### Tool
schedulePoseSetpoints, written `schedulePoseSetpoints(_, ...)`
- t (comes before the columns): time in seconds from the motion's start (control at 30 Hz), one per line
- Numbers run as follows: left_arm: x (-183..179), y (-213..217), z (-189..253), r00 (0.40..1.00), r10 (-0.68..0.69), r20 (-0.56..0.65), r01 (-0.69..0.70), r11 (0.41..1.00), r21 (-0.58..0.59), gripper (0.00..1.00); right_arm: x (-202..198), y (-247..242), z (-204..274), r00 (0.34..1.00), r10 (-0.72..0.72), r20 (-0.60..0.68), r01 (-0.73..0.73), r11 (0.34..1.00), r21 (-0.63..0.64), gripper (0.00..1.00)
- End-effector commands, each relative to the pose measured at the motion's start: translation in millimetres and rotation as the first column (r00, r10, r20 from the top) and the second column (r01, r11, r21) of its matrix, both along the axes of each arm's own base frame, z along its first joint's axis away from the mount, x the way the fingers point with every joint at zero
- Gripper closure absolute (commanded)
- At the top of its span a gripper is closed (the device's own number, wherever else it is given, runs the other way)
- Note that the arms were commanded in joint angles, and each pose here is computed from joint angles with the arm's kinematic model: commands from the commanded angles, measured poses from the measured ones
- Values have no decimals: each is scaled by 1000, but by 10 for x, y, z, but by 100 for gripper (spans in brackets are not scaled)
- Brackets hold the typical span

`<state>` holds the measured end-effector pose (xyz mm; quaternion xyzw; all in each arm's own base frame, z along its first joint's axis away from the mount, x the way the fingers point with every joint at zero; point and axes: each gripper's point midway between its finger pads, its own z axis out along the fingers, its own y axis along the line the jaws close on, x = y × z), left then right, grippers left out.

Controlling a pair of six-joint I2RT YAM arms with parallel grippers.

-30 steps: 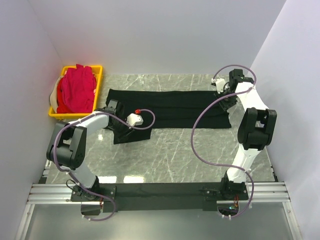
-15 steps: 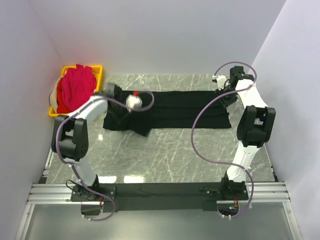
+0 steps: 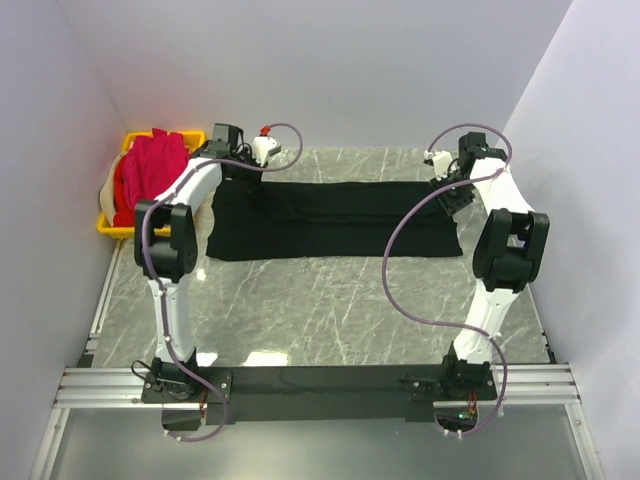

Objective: Fold and stack the t-shirts
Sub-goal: Fold the tshirt

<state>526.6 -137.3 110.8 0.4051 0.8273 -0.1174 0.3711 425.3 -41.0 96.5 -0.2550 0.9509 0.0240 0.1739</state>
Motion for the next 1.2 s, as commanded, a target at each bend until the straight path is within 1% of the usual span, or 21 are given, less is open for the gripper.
schedulePoseSetpoints(0.0,386,-19,283,991,75,111,-69,996,-53,99,126,-48,51,1000,-18,23,18,1000,-1,59)
schedulePoseSetpoints(0.07,444,-21,202,991,86,99,-81,995,-54,99,152,-48,72,999,-20,28,20,1000,1,59)
schedulePoseSetpoints(0.2,444,-6,-22,994,94,56,-92,995,-39,99,177,-26,63,999,-22,24,21,1000,12,59)
schedulePoseSetpoints(0.4,412,-38,-123,992,128,-4,-128,988,-86,99,188,91,49,1000,-19,11,18,998,53,58)
schedulePoseSetpoints(0.53,573,-12,-81,980,199,33,-194,975,-112,99,218,144,34,1000,-22,15,21,998,66,58)
schedulePoseSetpoints(0.67,699,-19,-75,965,260,31,-252,956,-151,99,228,172,26,1000,-24,12,23,997,72,58)
schedulePoseSetpoints(0.73,718,-28,-144,963,270,6,-266,952,-153,89,229,196,21,1000,-19,11,18,997,77,57)
schedulePoseSetpoints(0.77,718,-30,-172,962,272,-5,-270,951,-152,76,222,207,26,1000,-18,10,18,997,79,57)
schedulePoseSetpoints(0.83,694,-30,-238,963,268,-35,-271,951,-149,65,211,231,21,1000,-17,5,16,996,85,55)
schedulePoseSetpoints(0.87,689,-15,-226,961,273,-41,-277,948,-158,58,204,249,23,1000,-13,4,13,996,91,55)
schedulePoseSetpoints(0.9,686,-6,-131,960,277,-34,-279,944,-176,56,201,269,37,1000,-16,4,15,995,99,55)
schedulePoseSetpoints(0.93,657,35,-109,956,286,-58,-292,933,-211,54,201,314,57,1000,-9,5,9,994,108,54)
schedulePoseSetpoints(0.97,661,51,-23,957,284,-55,-289,926,-241,52,201,387,77,1000,-1,6,1,991,137,54)
schedulePoseSetpoints(1.0,646,77,143,957,287,-46,-288,918,-272,52,217,440,124,1000,-5,18,2,988,153,54)
schedulePoseSetpoints(1.03,595,145,183,955,286,-82,-298,900,-318,52,223,516,151,1000,3,27,-8,986,165,55)
schedulePoseSetpoints(1.1,562,228,442,957,281,-69,-285,878,-383,51,323,792,303,995,29,100,-49,979,197,55)
schedulePoseSetpoints(1.13,515,316,475,957,272,-101,-289,858,-426,50,352,991,358,990,58,126,-84,974,210,56)
schedulePoseSetpoints(1.17,494,339,532,958,267,-107,-286,848,-446,49,440,1247,455,978,96,184,-136,966,222,57)
